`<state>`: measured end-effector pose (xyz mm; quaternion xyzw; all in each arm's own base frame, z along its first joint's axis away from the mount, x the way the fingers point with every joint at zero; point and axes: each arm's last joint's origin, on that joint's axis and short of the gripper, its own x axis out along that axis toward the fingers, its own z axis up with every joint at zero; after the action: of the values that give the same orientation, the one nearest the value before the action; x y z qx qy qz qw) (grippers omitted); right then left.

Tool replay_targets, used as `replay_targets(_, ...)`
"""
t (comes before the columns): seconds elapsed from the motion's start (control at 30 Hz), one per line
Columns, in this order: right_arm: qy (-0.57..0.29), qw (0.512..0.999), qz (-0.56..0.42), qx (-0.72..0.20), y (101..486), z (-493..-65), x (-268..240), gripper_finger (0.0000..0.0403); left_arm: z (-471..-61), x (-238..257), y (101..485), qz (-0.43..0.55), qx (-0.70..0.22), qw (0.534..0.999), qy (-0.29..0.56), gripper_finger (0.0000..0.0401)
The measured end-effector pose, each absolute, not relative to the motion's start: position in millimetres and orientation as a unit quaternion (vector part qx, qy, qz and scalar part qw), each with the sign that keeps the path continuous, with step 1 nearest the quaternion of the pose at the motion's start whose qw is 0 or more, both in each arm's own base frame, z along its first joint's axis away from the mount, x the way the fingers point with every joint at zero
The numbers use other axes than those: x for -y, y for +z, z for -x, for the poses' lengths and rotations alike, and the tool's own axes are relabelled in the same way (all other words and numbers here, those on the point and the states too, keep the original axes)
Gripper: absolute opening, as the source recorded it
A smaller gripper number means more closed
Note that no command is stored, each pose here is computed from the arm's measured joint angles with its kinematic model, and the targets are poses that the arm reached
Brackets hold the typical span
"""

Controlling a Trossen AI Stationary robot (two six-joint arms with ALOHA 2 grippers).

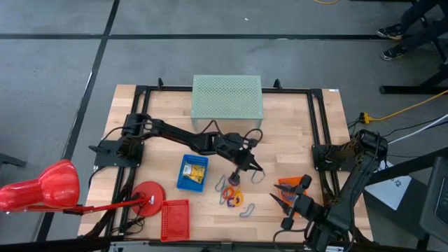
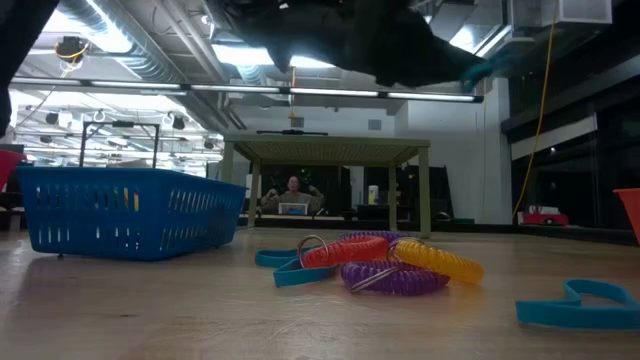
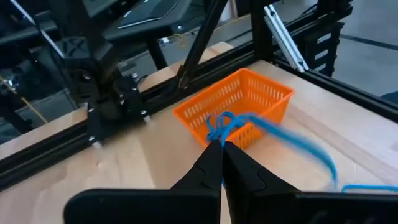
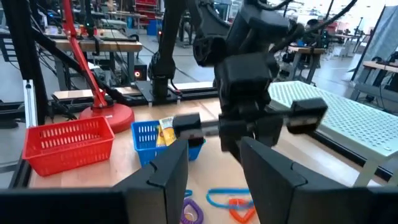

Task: Pick & Place Office Desk Supplies
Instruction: Put the blue rubber band into the orange bin

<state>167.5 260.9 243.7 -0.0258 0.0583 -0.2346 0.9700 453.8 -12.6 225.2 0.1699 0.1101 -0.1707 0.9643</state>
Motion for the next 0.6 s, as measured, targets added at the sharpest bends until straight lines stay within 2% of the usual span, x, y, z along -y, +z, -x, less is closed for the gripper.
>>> replay_targets(0.6, -0.240, 0.968, 0.017, -0.077, 242, -171, -259, 0.0151, -533, 29, 216, -0.171, -0.052, 0.957, -0.227, 0.0002)
